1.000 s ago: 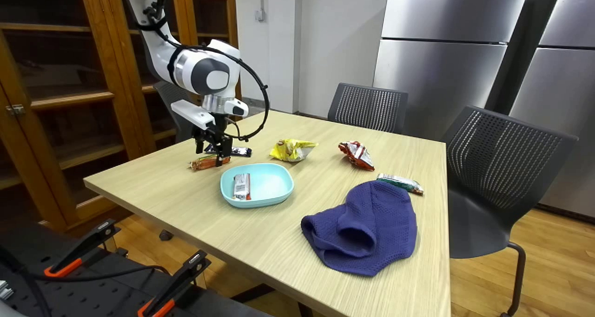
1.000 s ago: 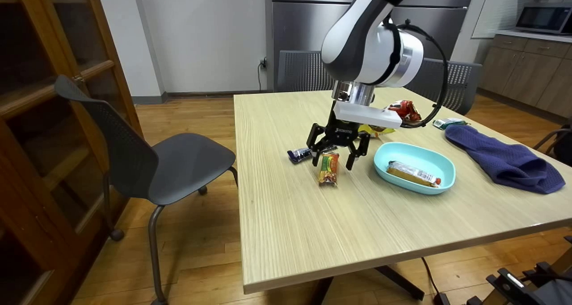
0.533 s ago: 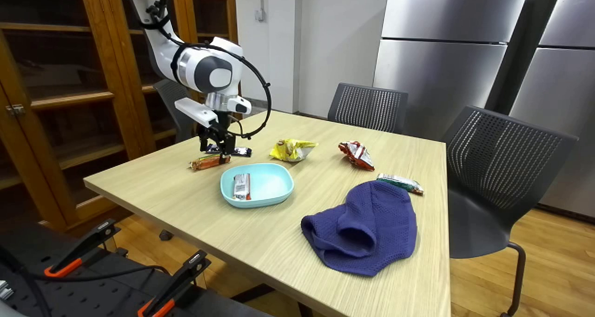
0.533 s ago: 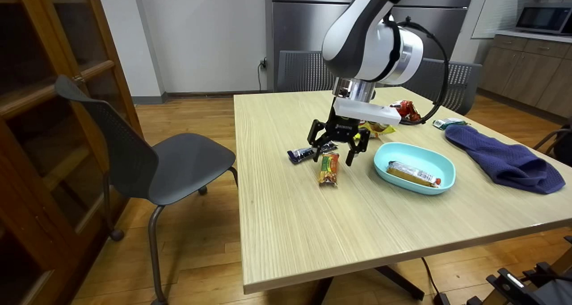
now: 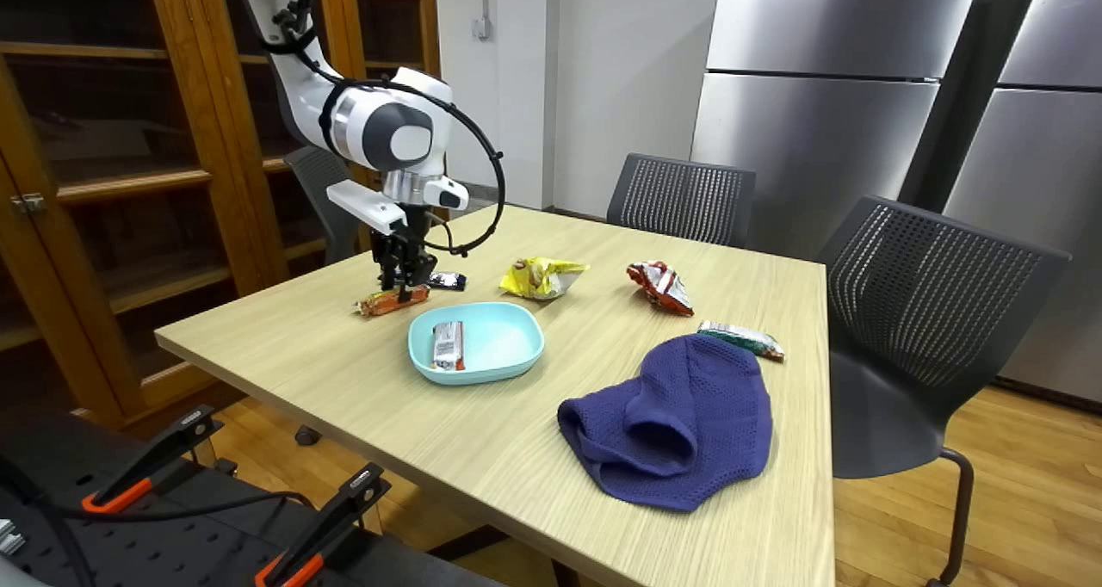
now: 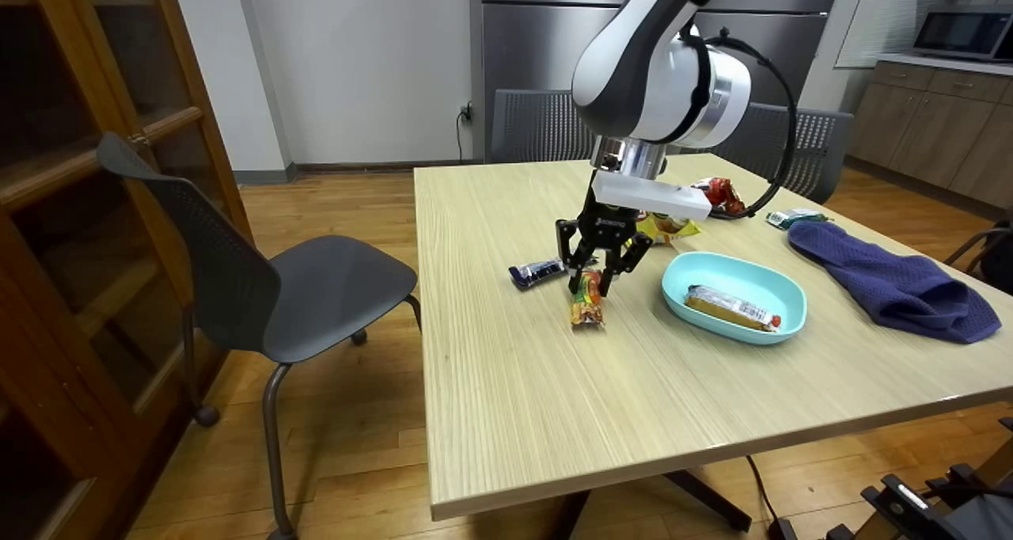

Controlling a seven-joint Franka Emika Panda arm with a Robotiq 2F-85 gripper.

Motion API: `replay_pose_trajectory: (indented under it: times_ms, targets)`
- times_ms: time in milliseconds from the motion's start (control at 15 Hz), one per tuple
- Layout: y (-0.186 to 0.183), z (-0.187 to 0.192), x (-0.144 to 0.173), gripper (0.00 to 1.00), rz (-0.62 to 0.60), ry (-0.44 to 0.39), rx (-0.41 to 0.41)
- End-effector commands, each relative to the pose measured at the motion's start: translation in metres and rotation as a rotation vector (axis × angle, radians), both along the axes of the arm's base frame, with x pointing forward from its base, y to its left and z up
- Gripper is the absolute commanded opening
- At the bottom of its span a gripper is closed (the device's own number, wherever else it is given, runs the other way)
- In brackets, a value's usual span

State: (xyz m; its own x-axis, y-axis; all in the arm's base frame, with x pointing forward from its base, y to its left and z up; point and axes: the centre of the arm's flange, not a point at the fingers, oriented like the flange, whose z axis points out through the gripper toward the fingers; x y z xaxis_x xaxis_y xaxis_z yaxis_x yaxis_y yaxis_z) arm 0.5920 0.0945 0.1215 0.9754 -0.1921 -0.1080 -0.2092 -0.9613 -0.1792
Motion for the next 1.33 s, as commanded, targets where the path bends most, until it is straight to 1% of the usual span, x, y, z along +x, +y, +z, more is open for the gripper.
replay_pose_trajectory:
  times_ms: [0, 200, 333, 400, 467, 533, 600, 733, 1000, 1067, 1133, 1200, 1267]
  targets:
    - [0.002, 0.006, 0.004, 0.16, -0.010, 0.001, -0.012]
    - [0.002, 0.011, 0.001, 0.14, 0.006, -0.002, -0.004]
    - [0.001, 0.023, -0.007, 0.12, 0.025, -0.009, 0.005]
    - [-0.001, 0.031, -0.011, 0.08, 0.034, -0.020, 0.011]
    - [-0.001, 0.037, -0.014, 0.01, 0.042, -0.030, 0.015]
    - [-0.002, 0.042, -0.017, 0.00, 0.048, -0.037, 0.017]
    - [-0.004, 0.046, -0.018, 0.04, 0.047, -0.043, 0.014]
    - [-0.006, 0.047, -0.021, 0.00, 0.051, -0.040, 0.023]
    - [-0.007, 0.055, -0.030, 0.00, 0.066, -0.045, 0.024]
    - [-0.006, 0.055, -0.032, 0.01, 0.073, -0.041, 0.025]
    - [-0.005, 0.054, -0.033, 0.26, 0.082, -0.034, 0.024]
    - [-0.003, 0.053, -0.034, 0.27, 0.094, -0.033, 0.022]
    - [-0.001, 0.053, -0.034, 0.32, 0.104, -0.031, 0.024]
